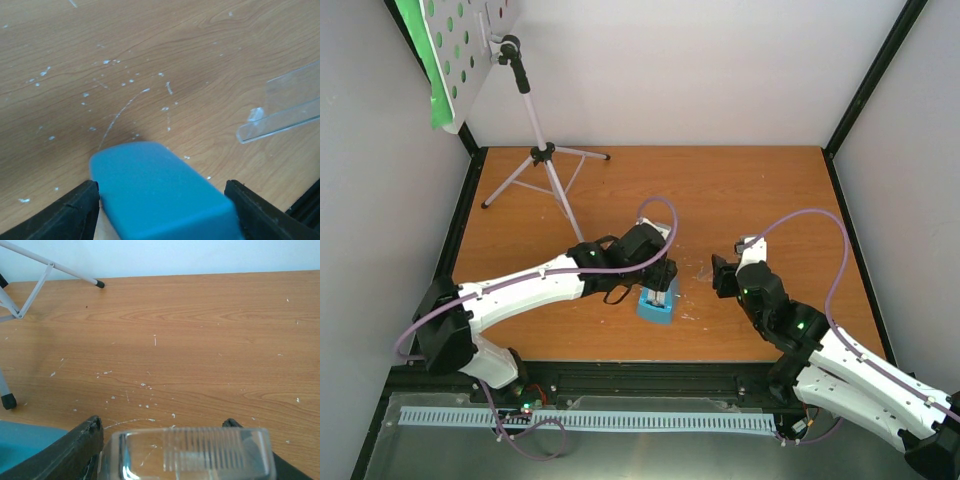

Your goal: Pack up the instrument practice props

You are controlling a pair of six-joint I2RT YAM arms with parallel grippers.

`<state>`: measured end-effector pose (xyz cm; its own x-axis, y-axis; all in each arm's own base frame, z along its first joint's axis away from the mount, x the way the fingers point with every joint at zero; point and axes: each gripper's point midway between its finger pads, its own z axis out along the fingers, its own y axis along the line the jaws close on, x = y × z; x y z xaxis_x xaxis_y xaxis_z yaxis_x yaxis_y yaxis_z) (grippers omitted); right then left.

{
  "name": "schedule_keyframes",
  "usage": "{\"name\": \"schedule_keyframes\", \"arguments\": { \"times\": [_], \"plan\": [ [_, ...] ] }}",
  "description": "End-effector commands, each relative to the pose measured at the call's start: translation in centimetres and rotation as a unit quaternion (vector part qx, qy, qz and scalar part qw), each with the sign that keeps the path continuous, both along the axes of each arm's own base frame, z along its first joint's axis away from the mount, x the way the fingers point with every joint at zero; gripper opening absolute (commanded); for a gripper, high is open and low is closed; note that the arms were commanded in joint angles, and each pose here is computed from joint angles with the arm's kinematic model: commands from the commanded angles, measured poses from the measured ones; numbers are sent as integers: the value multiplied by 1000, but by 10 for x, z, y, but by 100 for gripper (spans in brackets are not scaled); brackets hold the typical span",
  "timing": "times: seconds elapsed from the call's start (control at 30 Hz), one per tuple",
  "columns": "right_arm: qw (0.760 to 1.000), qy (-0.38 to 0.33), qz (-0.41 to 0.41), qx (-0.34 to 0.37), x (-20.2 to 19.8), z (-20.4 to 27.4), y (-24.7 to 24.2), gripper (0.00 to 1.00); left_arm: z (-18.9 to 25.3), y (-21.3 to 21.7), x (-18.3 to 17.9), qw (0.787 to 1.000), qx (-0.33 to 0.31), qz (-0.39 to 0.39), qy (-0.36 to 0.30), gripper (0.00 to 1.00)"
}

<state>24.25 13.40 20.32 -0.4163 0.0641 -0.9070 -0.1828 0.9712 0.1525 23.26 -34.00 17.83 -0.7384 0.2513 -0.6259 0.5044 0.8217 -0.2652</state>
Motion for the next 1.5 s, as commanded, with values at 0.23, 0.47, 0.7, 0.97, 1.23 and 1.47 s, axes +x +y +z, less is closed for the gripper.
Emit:
{"name": "schedule_keyframes", "arguments": {
  "times": [0.23, 0.47, 0.7, 0.97, 1.23, 1.47],
  "plan": [
    [1000, -14, -6, 12, 2, 0, 0, 54, 9, 21, 4, 998, 33, 50, -13, 51],
    [1000, -18, -8, 11, 1, -1, -3, 54, 24, 32, 42, 993, 48, 94, -53, 45],
    [1000, -19, -5, 15, -3, -3, -5, 54, 45, 34, 92, 988, 41, 110, -105, 41],
    [999, -21, -7, 34, -7, -2, -8, 54, 50, 10, 129, 989, 35, 93, -114, 52],
    [999, -24, -8, 43, -9, 1, -10, 54, 66, 5, 109, 993, -18, 61, -103, 100],
    [999, -21, -4, 50, -8, 2, -6, 54, 94, 35, 61, 987, -130, 11, -94, 100]
  ]
}}
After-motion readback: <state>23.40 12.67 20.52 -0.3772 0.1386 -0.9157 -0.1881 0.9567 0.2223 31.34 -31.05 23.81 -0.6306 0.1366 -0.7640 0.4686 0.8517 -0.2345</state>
